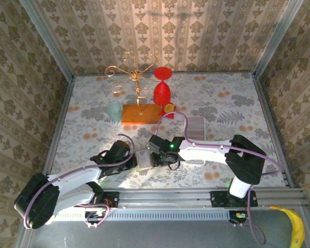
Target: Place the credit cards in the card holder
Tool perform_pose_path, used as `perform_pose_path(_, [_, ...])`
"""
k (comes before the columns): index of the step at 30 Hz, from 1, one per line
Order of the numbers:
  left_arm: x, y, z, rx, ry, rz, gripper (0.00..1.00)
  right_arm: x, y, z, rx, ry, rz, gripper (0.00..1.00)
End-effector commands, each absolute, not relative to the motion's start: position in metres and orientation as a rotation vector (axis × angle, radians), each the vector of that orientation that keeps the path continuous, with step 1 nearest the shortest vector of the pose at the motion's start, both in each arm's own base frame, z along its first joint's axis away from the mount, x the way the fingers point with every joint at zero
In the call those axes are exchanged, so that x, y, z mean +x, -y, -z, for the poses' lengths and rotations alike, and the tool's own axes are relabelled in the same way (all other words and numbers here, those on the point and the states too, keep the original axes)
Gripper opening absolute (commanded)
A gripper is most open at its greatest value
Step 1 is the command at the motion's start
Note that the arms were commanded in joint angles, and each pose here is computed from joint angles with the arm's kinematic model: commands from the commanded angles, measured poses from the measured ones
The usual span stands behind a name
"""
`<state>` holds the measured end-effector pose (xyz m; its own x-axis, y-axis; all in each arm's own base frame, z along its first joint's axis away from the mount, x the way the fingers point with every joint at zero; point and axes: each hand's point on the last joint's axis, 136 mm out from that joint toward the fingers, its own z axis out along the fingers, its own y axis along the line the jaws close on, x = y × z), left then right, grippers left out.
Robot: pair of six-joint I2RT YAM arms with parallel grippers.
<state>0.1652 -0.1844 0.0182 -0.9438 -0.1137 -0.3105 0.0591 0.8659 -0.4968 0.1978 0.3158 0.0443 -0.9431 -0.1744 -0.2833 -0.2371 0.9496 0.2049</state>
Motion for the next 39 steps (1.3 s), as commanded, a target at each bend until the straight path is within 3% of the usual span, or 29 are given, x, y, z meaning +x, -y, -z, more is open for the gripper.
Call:
perform_pose_path(1, [0.157, 0.179, -0.009, -0.044, -2.739, 0.728, 0.0, 0.197, -0.317, -0.035, -0.301, -2.862, -0.313, 0.56])
perform_pose_path(8, [0.157, 0.179, -0.009, -0.041, -2.736, 0.731, 0.0, 0.192, -0.312, -0.02, -0.292, -2.901, -0.276, 0.57])
perform_pose_path(28, [0.155, 0.178, -0.006, -0.053, -2.74, 0.733, 0.0, 0.197, -0.359, -0.046, -0.191, -2.822, -0.631, 0.58])
perform_pose_path(39, [0.155, 0.178, -0.007, -0.056, -2.735, 0.74, 0.0, 0.199, -0.362, -0.061, -0.151, -2.782, -0.688, 0.51])
